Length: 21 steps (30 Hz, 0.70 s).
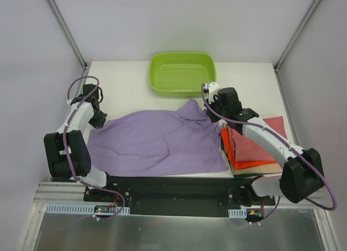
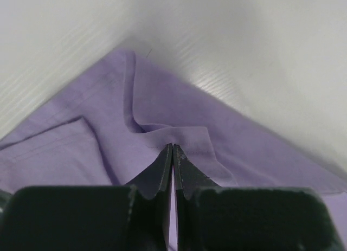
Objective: Fold and stack the t-shirts
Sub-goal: Grap the side of the flattened tshirt furthest away from the robot with both arms, then fold the other side of the tshirt into a rectangle
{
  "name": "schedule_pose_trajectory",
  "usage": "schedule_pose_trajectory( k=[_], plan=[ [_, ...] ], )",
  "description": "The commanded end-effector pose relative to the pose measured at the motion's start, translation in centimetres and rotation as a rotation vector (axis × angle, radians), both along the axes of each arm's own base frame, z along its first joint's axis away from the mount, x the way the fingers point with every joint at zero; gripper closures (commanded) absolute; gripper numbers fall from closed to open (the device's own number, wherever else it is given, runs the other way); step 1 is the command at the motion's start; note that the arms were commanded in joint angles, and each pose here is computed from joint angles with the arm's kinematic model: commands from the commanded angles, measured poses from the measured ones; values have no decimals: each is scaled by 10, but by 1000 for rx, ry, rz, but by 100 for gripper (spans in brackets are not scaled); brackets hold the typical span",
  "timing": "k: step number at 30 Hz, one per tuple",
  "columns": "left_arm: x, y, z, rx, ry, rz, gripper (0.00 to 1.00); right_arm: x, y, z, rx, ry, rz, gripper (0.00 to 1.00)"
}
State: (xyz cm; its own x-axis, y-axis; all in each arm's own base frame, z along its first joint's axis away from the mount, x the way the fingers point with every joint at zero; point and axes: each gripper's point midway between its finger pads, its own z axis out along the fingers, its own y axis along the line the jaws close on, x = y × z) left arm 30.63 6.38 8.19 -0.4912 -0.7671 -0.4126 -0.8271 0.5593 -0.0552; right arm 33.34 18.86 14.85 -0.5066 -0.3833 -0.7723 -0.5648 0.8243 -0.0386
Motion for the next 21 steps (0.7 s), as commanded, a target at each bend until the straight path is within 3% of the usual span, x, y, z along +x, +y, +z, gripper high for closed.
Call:
schedule_pose_trajectory(
  k=[1,9,21],
  plan=[
    [-27,-3,9,16,-60,29,100,-28,-2,5,34,1,6,99],
    [-73,2,-2,52,-82,119,100,-66,-45,-4,-21,1,-124,99],
    [-102,28,14,72,-216,319,100,-89,-53,-14,9,18,-121,99]
  ],
)
